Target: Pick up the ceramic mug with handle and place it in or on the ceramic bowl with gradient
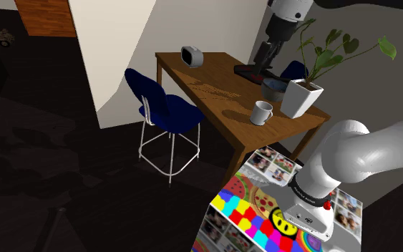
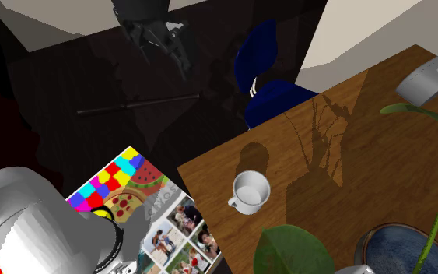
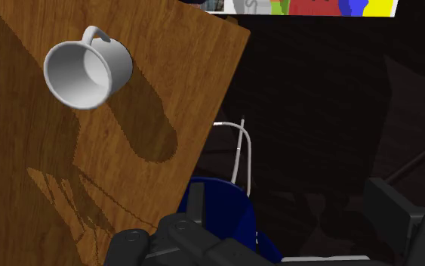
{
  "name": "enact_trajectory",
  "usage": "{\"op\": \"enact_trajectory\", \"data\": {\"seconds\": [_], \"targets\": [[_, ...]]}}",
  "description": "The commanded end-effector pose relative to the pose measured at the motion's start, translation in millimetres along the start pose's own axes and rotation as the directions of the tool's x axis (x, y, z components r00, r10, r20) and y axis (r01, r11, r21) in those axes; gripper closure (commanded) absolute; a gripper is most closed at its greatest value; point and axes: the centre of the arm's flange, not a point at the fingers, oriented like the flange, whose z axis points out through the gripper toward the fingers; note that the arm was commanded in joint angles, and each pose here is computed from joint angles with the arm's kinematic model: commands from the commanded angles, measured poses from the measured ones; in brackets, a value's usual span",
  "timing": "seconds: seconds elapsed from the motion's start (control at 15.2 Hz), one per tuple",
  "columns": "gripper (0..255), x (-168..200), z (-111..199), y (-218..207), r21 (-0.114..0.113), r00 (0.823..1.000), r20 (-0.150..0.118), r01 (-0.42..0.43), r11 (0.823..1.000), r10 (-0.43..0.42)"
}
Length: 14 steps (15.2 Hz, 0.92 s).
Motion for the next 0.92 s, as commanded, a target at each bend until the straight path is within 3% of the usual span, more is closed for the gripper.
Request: {"op": "enact_trajectory", "data": {"seconds": [0.0, 0.86], "targets": [[0, 0.0, 0.0, 0.0, 0.000, 1.000, 0.000, 0.000, 1.000, 0.000], [0, -21.1, 110.5, 140.1, 0.068, 1.000, 0.010, 0.006, 0.998, -0.007]]}}
